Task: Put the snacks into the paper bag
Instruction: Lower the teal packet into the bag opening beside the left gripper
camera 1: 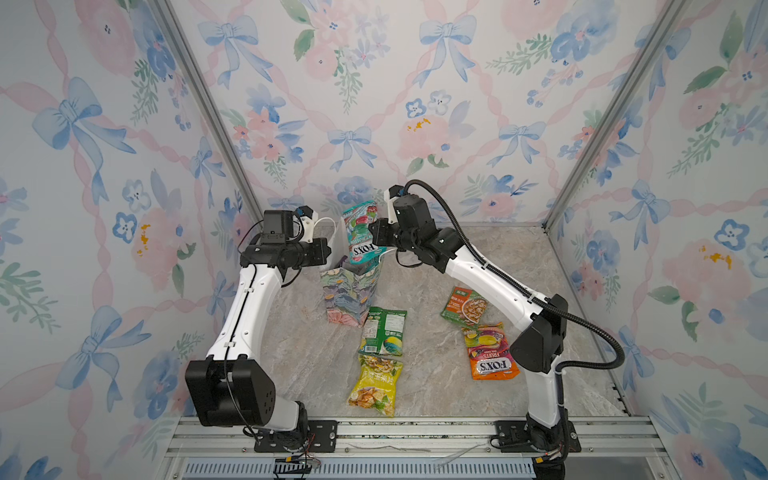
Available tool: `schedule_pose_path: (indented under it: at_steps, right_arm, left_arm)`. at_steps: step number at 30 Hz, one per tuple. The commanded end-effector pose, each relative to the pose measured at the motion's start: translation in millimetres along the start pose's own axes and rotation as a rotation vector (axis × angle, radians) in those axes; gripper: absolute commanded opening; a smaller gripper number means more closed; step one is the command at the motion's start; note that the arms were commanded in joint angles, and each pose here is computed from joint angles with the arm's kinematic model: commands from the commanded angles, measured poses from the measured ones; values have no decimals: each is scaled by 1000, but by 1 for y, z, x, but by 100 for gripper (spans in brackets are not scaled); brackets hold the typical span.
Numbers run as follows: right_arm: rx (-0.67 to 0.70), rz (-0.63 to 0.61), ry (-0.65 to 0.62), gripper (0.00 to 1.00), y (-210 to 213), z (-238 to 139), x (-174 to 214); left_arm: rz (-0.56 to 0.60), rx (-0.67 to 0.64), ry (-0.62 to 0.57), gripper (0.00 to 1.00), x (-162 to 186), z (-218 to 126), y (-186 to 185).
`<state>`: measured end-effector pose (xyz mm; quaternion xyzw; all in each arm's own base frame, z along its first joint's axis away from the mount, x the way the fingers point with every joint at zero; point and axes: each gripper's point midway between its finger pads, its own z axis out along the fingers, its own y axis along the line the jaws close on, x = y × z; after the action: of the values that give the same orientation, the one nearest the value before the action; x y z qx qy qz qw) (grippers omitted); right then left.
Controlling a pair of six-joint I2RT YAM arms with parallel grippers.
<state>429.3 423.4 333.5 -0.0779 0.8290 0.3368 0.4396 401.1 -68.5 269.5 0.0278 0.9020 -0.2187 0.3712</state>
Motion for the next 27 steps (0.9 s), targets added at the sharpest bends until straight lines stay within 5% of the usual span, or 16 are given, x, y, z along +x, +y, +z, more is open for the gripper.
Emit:
schedule_pose_path:
  at_steps: [1, 27]
  right_arm:
    - [-87, 31, -126, 0, 31, -34, -37]
    - [-164, 143, -42, 0, 49, -4, 0]
  left_arm:
    - [1, 24, 4, 0, 2, -2, -3]
    - [7, 26, -5, 0, 1, -6, -5]
